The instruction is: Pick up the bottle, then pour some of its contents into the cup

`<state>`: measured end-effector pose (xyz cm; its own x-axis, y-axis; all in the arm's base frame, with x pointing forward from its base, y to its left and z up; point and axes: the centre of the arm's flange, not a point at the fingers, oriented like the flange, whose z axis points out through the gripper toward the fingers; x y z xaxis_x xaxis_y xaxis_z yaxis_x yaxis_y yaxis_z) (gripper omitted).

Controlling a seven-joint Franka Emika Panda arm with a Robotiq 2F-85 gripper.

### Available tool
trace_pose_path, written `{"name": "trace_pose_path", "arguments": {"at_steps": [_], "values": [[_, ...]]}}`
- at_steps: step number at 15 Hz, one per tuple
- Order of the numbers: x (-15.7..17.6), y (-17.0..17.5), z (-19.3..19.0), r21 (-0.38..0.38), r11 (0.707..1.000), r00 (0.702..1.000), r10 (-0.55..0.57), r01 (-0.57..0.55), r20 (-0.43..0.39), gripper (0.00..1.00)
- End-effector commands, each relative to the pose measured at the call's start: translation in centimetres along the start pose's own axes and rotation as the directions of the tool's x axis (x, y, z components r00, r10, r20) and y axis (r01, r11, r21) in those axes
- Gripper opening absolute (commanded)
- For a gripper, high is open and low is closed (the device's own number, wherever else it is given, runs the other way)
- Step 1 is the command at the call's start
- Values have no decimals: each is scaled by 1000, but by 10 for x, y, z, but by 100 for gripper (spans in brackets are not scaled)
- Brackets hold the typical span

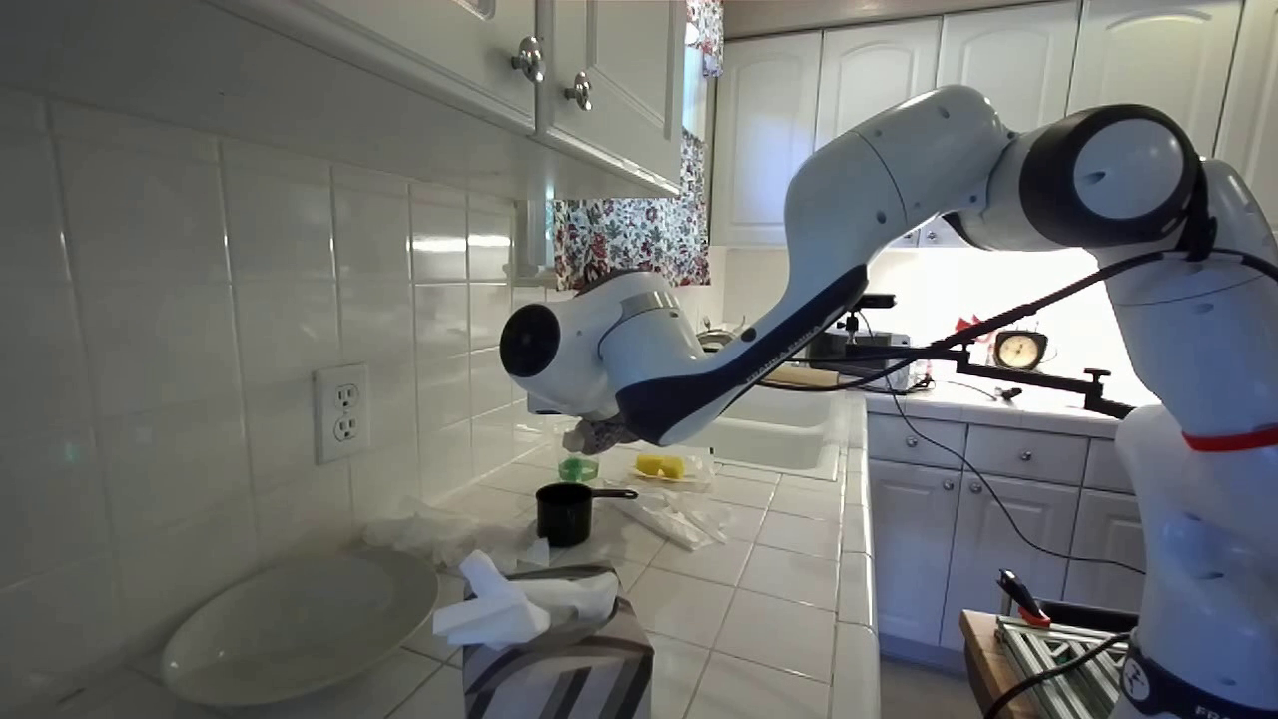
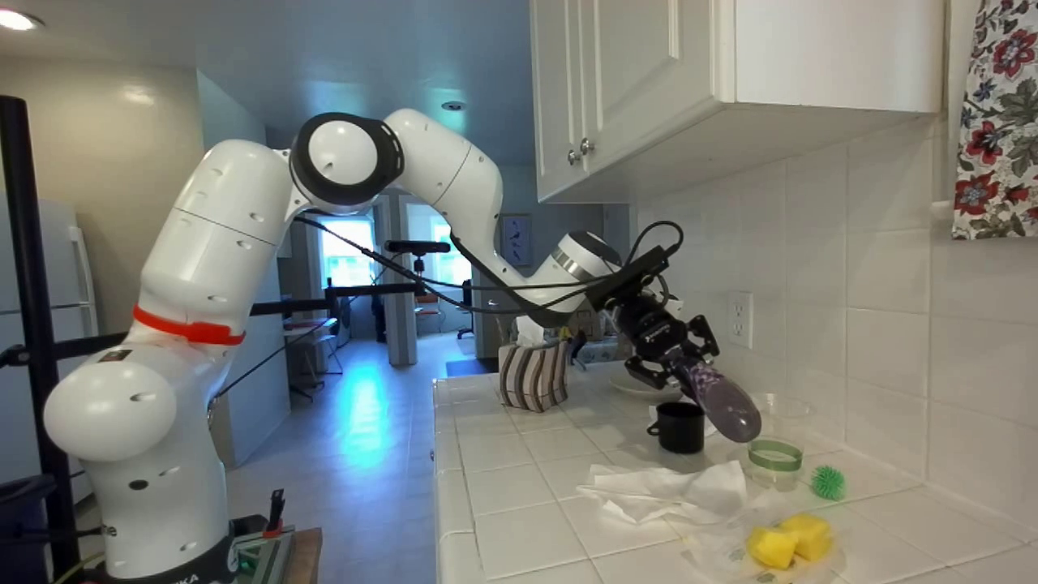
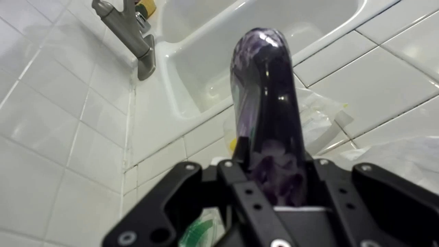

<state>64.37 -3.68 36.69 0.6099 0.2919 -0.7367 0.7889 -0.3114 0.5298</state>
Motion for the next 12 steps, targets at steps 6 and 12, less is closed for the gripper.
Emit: {"name": "trace_pose_path", "arguments": {"at_steps": [6, 12], "values": [[0, 4, -8, -84, 996, 997, 26, -20, 74, 8], [2, 2, -9, -108, 994, 996, 19, -10, 88, 8]]}}
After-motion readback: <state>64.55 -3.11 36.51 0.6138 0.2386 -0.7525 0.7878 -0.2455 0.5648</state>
